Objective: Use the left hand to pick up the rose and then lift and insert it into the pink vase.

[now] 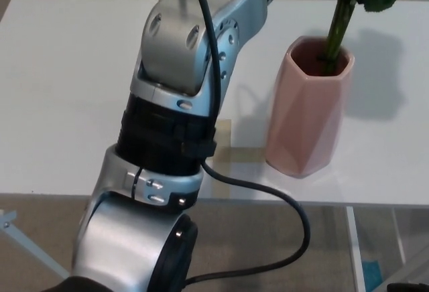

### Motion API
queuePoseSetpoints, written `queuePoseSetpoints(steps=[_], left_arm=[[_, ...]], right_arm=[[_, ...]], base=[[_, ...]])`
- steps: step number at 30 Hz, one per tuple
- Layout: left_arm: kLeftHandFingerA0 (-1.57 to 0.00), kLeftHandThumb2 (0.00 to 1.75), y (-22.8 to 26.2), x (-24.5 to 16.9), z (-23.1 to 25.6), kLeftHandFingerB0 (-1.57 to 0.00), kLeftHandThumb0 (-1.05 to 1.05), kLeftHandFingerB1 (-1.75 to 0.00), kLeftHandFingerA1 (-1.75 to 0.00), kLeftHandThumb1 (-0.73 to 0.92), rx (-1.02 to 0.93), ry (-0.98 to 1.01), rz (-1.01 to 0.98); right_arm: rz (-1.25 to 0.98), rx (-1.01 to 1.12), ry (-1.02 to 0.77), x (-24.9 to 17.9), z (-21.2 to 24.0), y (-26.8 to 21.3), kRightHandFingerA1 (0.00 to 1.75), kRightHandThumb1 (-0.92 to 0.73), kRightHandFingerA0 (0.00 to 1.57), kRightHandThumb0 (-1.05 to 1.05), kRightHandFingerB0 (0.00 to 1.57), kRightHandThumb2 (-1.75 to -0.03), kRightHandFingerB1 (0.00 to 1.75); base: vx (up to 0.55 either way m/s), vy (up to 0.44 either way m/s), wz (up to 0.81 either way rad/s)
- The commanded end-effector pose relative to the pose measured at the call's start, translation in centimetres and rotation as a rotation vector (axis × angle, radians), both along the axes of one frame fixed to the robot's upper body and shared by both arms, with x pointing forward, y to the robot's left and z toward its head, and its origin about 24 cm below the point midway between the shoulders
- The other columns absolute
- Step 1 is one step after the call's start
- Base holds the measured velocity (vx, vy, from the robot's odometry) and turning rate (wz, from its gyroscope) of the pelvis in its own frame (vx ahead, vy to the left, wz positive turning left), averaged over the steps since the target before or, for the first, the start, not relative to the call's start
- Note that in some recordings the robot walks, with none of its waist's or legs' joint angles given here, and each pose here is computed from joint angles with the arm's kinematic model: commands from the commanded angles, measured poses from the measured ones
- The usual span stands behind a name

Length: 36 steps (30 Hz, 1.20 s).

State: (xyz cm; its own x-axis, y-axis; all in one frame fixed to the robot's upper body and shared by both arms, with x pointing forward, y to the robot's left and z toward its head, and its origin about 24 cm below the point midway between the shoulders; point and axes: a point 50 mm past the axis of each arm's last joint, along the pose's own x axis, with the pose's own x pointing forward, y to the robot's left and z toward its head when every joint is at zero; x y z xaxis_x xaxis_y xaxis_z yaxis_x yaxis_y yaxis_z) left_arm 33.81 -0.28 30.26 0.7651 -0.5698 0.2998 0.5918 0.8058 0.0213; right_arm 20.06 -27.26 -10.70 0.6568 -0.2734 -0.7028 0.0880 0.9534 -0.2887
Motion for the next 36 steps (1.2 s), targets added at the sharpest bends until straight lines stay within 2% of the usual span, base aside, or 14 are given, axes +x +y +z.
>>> queuePoseSetpoints(steps=[1, 16, 27, 28, 29, 30, 31, 32, 33, 34, 35, 36], left_arm=[[-0.92, 0.67, -0.7, -0.4, -1.0, -0.82, -0.19, -0.86, -1.41, 0.85, 0.006, 0.030, -0.019], [-0.93, 0.66, -0.3, -0.4, -3.1, -0.79, -0.19, -0.89, -1.39, 0.84, 0.067, 0.040, 0.002], [-0.95, 0.65, -0.2, -0.3, -5.4, -0.83, -0.20, -0.80, -1.32, 0.84, 0.064, 0.086, 0.003], [-0.96, 0.66, -0.1, -0.2, -5.6, -0.84, -0.20, -0.74, -1.32, 0.83, 0.067, 0.084, 0.009], [-1.11, 0.64, 0.3, -0.1, -5.8, -0.83, -0.24, -0.50, -0.87, 0.80, 0.082, 0.077, 0.025], [-1.11, 0.64, 0.4, 0.0, -5.9, -0.83, -0.24, -0.50, -0.87, 0.80, 0.087, 0.075, 0.031], [-1.04, 0.63, 0.5, 0.1, -5.9, -0.65, -0.31, -0.42, -0.56, 0.74, 0.093, 0.077, 0.031], [-0.45, 0.60, 0.5, 0.1, -6.0, -0.25, -0.44, -0.29, -0.37, 0.66, 0.109, 0.085, 0.020], [0.00, 0.80, 0.4, 0.2, -6.1, 0.00, -0.63, -0.18, -0.21, 0.44, 0.130, 0.087, 0.003], [0.00, 0.80, 0.4, 0.2, -6.2, 0.00, -0.63, -0.18, -0.21, 0.44, 0.153, 0.086, -0.015], [0.00, 0.56, 0.4, 0.1, -6.2, 0.00, -0.81, 0.00, 0.00, 0.51, 0.198, 0.100, -0.067], [0.00, 0.56, 0.4, 0.1, -6.2, 0.00, -0.81, 0.00, 0.00, 0.51, 0.217, 0.107, -0.090]], right_arm=[[-0.006, 0.010, 0.001, -0.2, -0.1, -0.1, 0.50, -0.55, 0.68, -0.23, 0.62, -0.56, 0.47], [0.005, -0.005, 0.005, 0.2, 0.1, -0.1, 0.50, -0.55, 0.69, -0.23, 0.61, -0.56, 0.47], [0.001, 0.006, -0.005, 0.5, 0.3, 0.0, 0.50, -0.55, 0.69, -0.24, 0.61, -0.56, 0.47], [0.001, 0.006, -0.007, 0.5, 0.3, 0.0, 0.50, -0.55, 0.69, -0.24, 0.61, -0.56, 0.47], [0.000, 0.007, -0.009, 0.5, 0.3, 0.0, 0.50, -0.55, 0.69, -0.24, 0.61, -0.56, 0.47], [0.000, 0.007, -0.010, 0.5, 0.3, 0.0, 0.50, -0.55, 0.69, -0.24, 0.61, -0.56, 0.47], [0.001, 0.006, -0.012, 0.6, 0.4, -0.1, 0.50, -0.55, 0.69, -0.24, 0.61, -0.56, 0.47], [0.000, 0.007, -0.012, 0.6, 0.4, 0.0, 0.50, -0.55, 0.69, -0.24, 0.61, -0.56, 0.47], [0.000, 0.007, -0.011, 0.6, 0.4, -0.1, 0.50, -0.55, 0.69, -0.24, 0.61, -0.56, 0.47], [0.000, 0.006, -0.011, 0.6, 0.4, -0.1, 0.50, -0.55, 0.69, -0.24, 0.61, -0.56, 0.47], [0.002, 0.003, -0.011, 0.6, 0.4, -0.1, 0.50, -0.55, 0.68, -0.24, 0.61, -0.56, 0.46], [0.003, 0.002, -0.011, 0.6, 0.4, -0.1, 0.50, -0.55, 0.68, -0.24, 0.61, -0.56, 0.46]], base=[[0.00, 0.000, 0.00], [0.00, 0.000, 0.00], [0.00, 0.000, 0.00], [0.00, 0.000, 0.00], [0.00, 0.000, 0.00], [0.00, 0.000, 0.00], [0.00, 0.000, 0.00], [0.00, 0.000, 0.00], [0.00, 0.000, 0.00], [0.00, 0.000, 0.00], [0.00, 0.000, 0.00], [0.00, 0.000, 0.00]])
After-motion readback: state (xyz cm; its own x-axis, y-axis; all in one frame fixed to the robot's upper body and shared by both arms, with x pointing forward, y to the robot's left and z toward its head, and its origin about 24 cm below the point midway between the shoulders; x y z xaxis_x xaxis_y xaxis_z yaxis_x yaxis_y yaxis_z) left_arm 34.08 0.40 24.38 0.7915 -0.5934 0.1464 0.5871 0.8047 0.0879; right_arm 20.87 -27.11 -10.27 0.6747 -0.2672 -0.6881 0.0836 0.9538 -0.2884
